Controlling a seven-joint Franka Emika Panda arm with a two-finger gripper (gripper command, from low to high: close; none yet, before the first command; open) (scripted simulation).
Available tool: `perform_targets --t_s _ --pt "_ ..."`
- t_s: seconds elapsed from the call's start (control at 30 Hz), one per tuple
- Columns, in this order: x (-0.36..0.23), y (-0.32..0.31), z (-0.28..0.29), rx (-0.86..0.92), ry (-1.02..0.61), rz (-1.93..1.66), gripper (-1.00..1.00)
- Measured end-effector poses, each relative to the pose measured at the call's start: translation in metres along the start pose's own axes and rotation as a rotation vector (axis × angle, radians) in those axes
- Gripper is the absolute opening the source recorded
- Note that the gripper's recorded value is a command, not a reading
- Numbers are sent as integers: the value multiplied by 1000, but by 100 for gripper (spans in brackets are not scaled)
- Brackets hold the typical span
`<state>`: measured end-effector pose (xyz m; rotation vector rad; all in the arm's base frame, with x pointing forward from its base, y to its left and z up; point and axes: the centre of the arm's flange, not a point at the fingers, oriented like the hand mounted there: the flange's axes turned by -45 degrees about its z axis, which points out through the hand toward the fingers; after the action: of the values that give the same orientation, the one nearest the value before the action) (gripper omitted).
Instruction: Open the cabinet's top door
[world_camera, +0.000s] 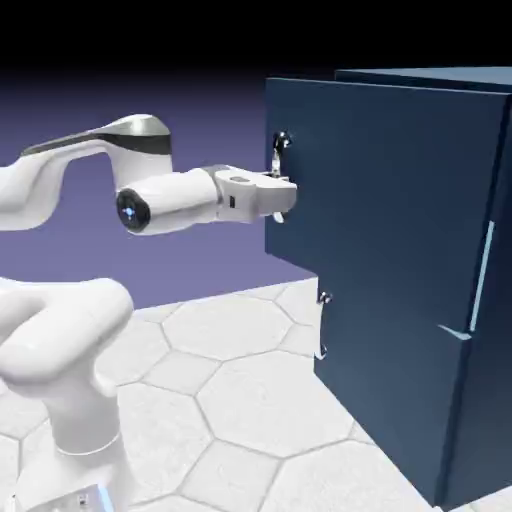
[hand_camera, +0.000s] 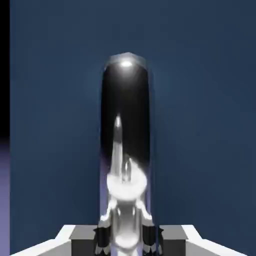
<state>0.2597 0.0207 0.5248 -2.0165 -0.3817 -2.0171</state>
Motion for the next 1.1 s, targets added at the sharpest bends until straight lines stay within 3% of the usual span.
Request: perform_targets --t_s 0.7,1.1 --pt "0 65 -109 325 0 0 -100" --pt "0 139 -176 578 0 0 -100"
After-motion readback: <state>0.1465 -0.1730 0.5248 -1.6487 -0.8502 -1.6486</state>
